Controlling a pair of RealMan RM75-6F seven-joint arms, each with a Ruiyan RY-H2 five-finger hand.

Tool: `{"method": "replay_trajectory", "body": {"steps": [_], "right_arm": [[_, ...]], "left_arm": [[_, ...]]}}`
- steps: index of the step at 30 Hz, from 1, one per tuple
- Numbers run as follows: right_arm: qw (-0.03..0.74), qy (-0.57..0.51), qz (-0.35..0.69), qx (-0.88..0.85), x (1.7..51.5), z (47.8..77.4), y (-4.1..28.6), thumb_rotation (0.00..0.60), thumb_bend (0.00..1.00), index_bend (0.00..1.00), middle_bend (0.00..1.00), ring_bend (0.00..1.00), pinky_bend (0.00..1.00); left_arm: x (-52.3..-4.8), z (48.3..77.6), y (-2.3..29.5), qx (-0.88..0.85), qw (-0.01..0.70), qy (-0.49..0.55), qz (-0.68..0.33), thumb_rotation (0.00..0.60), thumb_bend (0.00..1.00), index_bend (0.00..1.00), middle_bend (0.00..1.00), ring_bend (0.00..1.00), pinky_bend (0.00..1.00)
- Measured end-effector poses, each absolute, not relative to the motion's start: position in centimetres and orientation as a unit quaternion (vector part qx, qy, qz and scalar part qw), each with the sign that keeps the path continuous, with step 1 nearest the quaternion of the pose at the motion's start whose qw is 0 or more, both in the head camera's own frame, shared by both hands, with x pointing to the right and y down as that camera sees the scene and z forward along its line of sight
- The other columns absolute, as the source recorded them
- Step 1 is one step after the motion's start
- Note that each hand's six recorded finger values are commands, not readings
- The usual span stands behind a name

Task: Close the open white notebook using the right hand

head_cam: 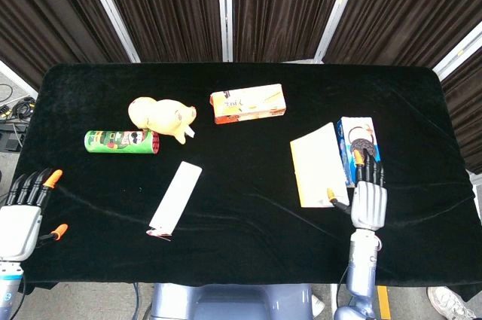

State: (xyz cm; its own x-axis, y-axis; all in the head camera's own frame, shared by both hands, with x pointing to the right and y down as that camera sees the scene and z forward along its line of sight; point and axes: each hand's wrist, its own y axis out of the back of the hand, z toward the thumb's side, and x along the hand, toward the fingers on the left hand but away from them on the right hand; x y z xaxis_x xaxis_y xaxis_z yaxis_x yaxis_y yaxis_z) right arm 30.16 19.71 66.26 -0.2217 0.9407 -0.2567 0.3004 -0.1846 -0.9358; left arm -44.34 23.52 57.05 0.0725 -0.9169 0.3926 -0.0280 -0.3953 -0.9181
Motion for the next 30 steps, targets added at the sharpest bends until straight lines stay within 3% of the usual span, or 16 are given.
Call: {"method": "replay_trajectory", "body": {"steps": [7, 21, 30], "right_arm": [[0.314, -0.534, 0.585, -0.524, 31.5, 66.8, 19.9, 0.600, 0.15, 0.00, 0.00, 0.00, 0.00], [0.269, -0.481, 0.617, -0.562, 32.0, 68.8, 20.7, 0.600, 0.08, 0.00, 0.00, 0.00, 0.00], [0.258, -0.495, 0.595, -0.578, 32.3, 68.0, 20.3, 0.600, 0.05, 0.00, 0.00, 0.00, 0.00]], "left_arm": [[-44.2, 57.0, 23.4, -0.621, 0.393, 0.385, -0.559, 0.600, 0.10, 0.00, 0.00, 0.00, 0.00], [-44.5, 56.9, 23.4, -0.622, 0.390, 0.389, -0.557, 0.600, 0.10, 0.00, 0.00, 0.00, 0.00], [-44.4, 56.7, 23.3, -0.623, 0.390, 0.395, -0.551, 0.600, 0.10, 0.00, 0.00, 0.00, 0.00]]}}
